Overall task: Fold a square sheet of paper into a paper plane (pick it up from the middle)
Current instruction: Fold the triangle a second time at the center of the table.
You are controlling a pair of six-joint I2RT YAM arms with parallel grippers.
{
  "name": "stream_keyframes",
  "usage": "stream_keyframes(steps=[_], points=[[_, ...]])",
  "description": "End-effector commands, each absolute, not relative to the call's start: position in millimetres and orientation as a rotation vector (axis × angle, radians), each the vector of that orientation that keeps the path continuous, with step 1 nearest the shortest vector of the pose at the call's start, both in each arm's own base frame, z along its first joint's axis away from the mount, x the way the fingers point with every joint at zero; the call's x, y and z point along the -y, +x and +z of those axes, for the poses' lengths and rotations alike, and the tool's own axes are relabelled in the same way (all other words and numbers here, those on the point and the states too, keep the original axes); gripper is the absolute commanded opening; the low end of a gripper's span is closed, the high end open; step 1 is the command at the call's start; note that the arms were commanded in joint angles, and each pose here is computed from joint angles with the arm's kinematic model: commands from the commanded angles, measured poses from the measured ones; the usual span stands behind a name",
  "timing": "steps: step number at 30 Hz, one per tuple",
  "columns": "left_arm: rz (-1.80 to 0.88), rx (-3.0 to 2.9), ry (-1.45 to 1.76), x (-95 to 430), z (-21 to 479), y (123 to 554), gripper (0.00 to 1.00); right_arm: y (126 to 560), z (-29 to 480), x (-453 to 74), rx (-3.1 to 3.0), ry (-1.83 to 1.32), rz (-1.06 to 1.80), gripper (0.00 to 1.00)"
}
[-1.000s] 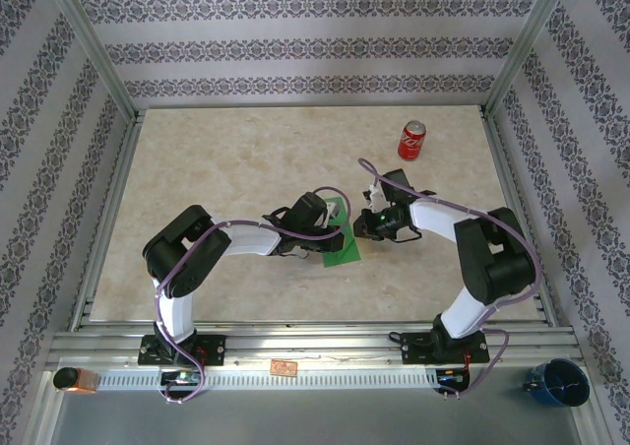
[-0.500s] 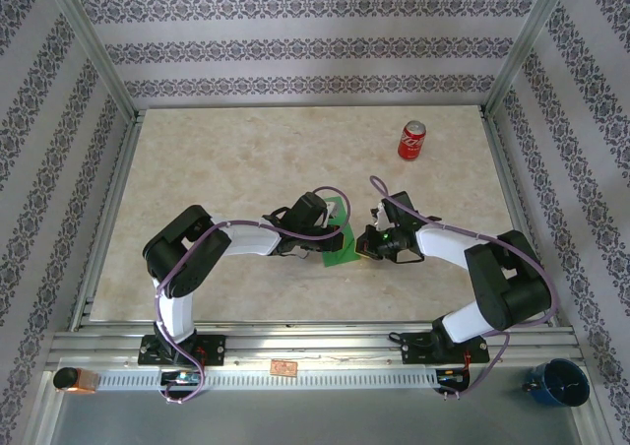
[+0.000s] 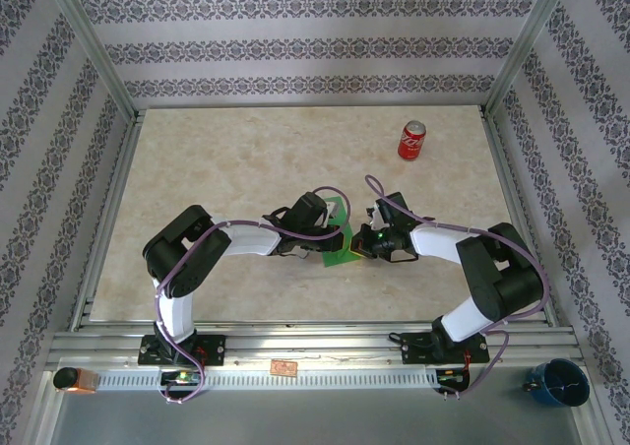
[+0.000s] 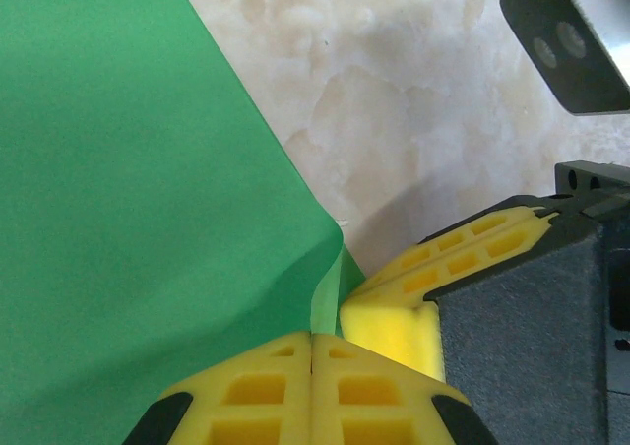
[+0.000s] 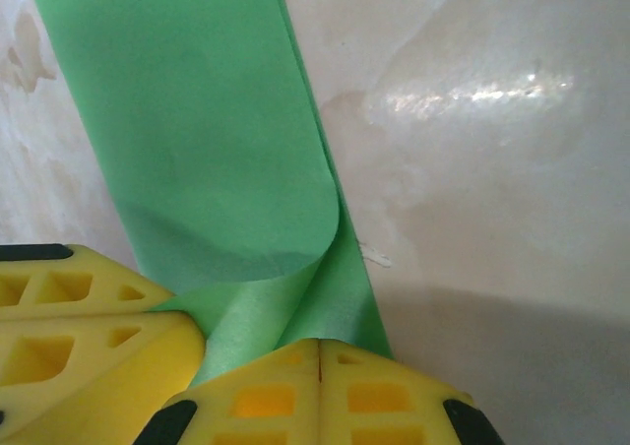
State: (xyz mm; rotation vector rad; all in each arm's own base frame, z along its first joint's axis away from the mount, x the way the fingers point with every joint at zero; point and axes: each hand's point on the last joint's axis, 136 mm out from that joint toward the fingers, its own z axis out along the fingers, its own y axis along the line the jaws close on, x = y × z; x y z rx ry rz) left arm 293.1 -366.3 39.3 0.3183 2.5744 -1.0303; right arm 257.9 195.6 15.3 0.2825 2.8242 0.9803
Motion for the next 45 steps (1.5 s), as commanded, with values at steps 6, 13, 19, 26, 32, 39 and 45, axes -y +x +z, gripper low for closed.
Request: stream_keyframes(steps=[6,13,19,26,32,39,45], points=[[-0.973,-2.547,0.352,363.7,57.0,303.8,0.00,237.7,-14.0,-170.9,-2.965,0.234,0.745,0.00],[-0.919,-2.578,0.379,357.2,46.1,310.9,0.00,237.6,-12.2,-172.4,-2.970,0.196,0.771,0.00],[-0.894,-2.586,0.379,354.1,42.2,312.5,0.00,238.0,-12.5,-171.4,-2.968,0.201,0.773,0.00],[-0.848,-2.612,0.376,346.4,33.3,313.2,0.00,238.0,-12.1,-172.2,-2.969,0.194,0.779,0.01],[-0.847,-2.621,0.351,341.2,28.2,316.2,0.00,237.9,-12.0,-172.4,-2.969,0.194,0.781,0.01],[-0.845,-2.632,0.334,337.1,23.7,317.2,0.00,238.2,-11.3,-171.7,-2.965,0.196,0.779,0.01],[-0.833,-2.640,0.314,331.3,20.3,317.3,0.00,237.2,-11.7,-171.9,-2.967,0.198,0.783,0.01]])
